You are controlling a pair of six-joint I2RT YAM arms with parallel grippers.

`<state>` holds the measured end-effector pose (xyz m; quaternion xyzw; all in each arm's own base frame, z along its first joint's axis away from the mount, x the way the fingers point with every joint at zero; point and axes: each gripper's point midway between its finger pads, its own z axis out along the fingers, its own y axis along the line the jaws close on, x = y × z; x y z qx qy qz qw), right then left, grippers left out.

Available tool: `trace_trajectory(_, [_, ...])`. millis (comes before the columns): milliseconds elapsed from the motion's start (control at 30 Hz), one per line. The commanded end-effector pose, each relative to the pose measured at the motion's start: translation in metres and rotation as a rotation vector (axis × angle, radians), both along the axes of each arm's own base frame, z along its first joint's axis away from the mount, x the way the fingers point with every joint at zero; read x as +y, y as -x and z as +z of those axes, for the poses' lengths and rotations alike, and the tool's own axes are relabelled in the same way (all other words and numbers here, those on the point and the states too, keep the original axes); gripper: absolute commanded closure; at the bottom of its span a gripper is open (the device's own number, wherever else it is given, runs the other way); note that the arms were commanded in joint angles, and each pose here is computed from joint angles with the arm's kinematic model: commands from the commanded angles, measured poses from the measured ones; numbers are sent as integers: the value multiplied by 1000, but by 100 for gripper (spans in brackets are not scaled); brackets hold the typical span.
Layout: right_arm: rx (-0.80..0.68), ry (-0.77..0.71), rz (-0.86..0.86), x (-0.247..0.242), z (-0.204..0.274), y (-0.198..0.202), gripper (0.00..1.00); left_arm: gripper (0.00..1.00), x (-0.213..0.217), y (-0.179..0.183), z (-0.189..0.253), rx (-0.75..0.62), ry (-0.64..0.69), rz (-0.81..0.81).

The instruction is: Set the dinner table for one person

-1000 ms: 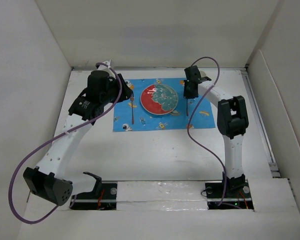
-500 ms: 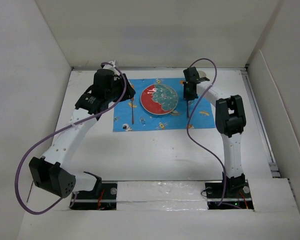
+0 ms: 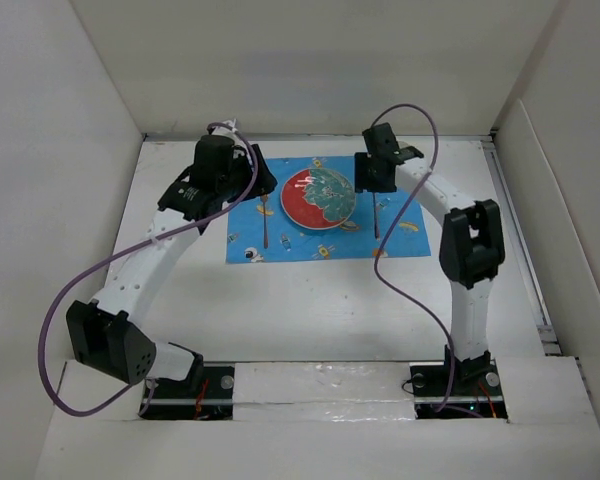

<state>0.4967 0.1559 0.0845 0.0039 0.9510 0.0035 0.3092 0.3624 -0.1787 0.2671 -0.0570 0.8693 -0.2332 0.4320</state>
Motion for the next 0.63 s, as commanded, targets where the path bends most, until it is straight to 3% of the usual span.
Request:
trace_trajectory(0, [-267, -114, 40, 24, 144, 20, 35, 42, -1, -11, 54, -141, 48, 11])
trace_trajectory(67, [-342, -151, 27, 28, 179, 38, 32, 41, -4, -17, 83, -212, 102, 27])
trace_trajectory(133, [-574, -255, -12, 24, 271, 80, 25, 40, 0, -16, 146, -359, 171, 46])
trace_trajectory(167, [-564, -226, -37, 18, 262, 79, 25, 40, 1, -17, 149, -371, 174, 57])
trace_trajectory(233, [-759, -339, -96, -6, 334, 117, 18, 38, 17, -7, 205, -509, 218, 117])
trace_trajectory(267, [-798, -345, -151, -24, 338, 127, 16, 36, 23, -1, 223, -554, 237, 134])
trace_trajectory(300, [-852, -385, -171, -33, 353, 141, 14, 28, 34, 16, 247, -617, 261, 157])
trace_trajectory(333, [-995, -465, -226, -63, 395, 170, 5, 22, 44, 23, 262, -669, 276, 193])
trace_trajectory(367, [-1045, -487, -255, -76, 403, 182, 0, 1, 52, 34, 273, -709, 285, 210])
trace_trajectory(467, [-1148, -493, -335, -115, 406, 207, 0, 1, 73, 61, 284, -782, 306, 257])
trace_trajectory(600, [-1021, -413, -336, -123, 370, 185, 0, 1, 74, 57, 242, -673, 252, 275])
